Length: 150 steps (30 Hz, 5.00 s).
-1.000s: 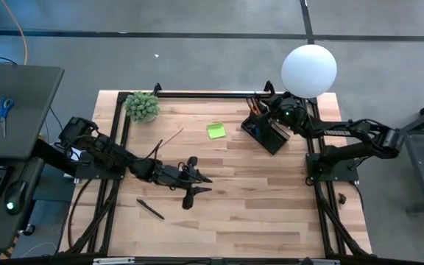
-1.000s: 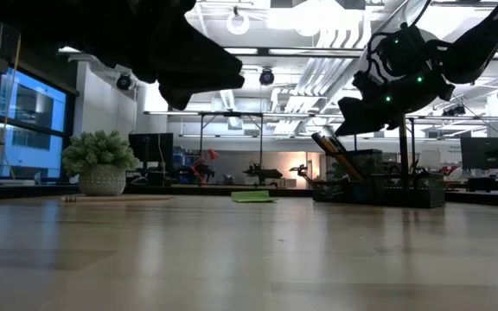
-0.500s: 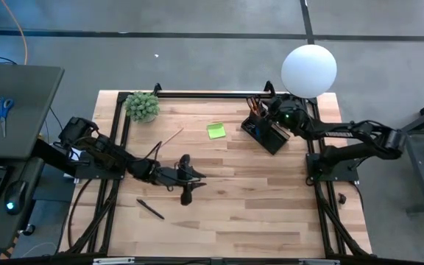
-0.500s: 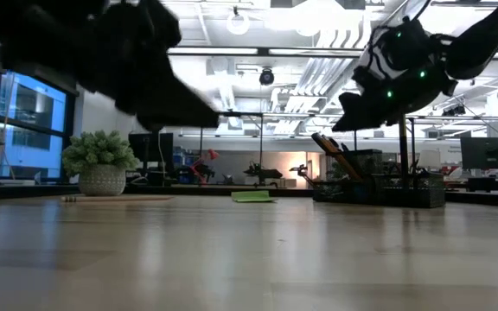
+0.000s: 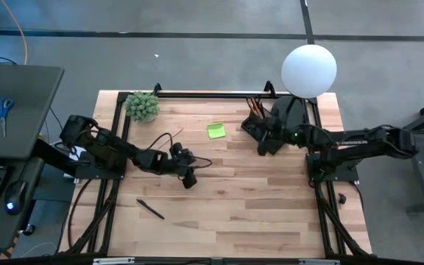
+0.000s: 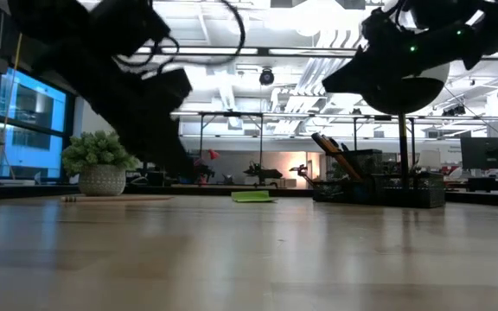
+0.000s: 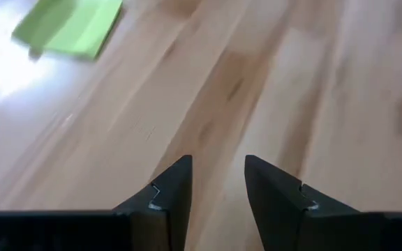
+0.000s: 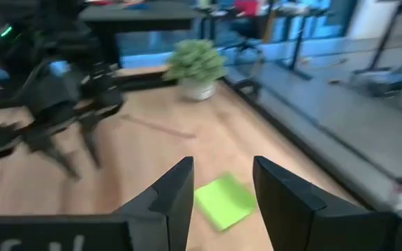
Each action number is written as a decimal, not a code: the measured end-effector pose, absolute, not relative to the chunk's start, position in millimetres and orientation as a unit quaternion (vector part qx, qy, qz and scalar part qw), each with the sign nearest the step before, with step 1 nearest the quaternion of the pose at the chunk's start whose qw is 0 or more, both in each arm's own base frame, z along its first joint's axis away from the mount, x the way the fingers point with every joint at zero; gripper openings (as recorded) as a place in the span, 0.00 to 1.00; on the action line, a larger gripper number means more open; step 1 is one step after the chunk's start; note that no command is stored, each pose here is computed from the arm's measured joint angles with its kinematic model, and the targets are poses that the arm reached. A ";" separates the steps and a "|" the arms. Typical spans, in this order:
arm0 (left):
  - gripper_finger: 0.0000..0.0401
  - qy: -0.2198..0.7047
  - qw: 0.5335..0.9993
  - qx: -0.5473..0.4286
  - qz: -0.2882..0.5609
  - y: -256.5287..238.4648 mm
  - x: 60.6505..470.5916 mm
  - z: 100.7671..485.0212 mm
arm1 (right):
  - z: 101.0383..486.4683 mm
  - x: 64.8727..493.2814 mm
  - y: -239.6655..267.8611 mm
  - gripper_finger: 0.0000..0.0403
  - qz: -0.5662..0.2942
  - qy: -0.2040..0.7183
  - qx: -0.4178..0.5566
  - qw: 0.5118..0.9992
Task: Pick and place office supplies into organizer
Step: Put the green sticky notes into the black desk organizer
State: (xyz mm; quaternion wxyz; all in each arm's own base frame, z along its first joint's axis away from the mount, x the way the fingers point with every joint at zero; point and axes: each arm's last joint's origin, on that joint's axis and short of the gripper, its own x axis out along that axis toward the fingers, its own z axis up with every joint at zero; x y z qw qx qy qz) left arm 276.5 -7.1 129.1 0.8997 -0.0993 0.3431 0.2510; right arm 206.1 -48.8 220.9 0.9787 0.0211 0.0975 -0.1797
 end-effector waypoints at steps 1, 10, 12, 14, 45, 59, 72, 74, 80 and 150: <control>0.30 0.334 0.905 -0.097 0.244 -8.1 278.7 132.2 | 219.1 207.7 -43.9 0.35 -0.168 0.103 0.024 0.980; 0.30 0.347 0.900 -0.072 0.255 -6.2 269.0 144.5 | 196.0 222.3 -10.2 0.35 -0.095 0.167 0.045 0.980; 0.30 0.344 0.900 -0.072 0.257 -5.9 265.1 151.9 | 191.0 227.4 -4.7 0.35 -0.092 0.168 0.048 0.980; 0.30 0.345 0.900 -0.071 0.257 -5.6 261.4 157.4 | 184.9 232.3 0.2 0.35 -0.089 0.172 0.048 0.980; 0.30 0.259 0.932 -0.017 0.253 -2.4 257.6 183.2 | 182.4 332.3 -42.5 0.35 -0.155 0.360 -0.138 0.909; 0.30 0.258 0.951 0.006 0.171 40.7 253.3 197.3 | 185.0 372.0 -153.3 0.35 -0.074 0.451 -0.031 0.889; 0.30 0.225 0.967 0.039 0.114 87.8 243.0 206.4 | 178.5 368.0 -196.4 0.35 -0.051 0.498 -0.011 0.865; 0.30 0.225 0.968 0.033 0.108 99.5 238.2 205.8 | 173.0 366.7 -200.6 0.35 -0.034 0.497 0.000 0.867; 0.30 0.207 0.973 0.016 0.097 126.5 224.9 207.4 | 161.0 366.2 -206.7 0.35 -0.023 0.504 -0.006 0.863; 0.30 0.294 0.946 -0.058 0.128 126.1 202.9 172.4 | 252.0 237.9 -89.0 0.00 -0.239 0.495 0.184 0.815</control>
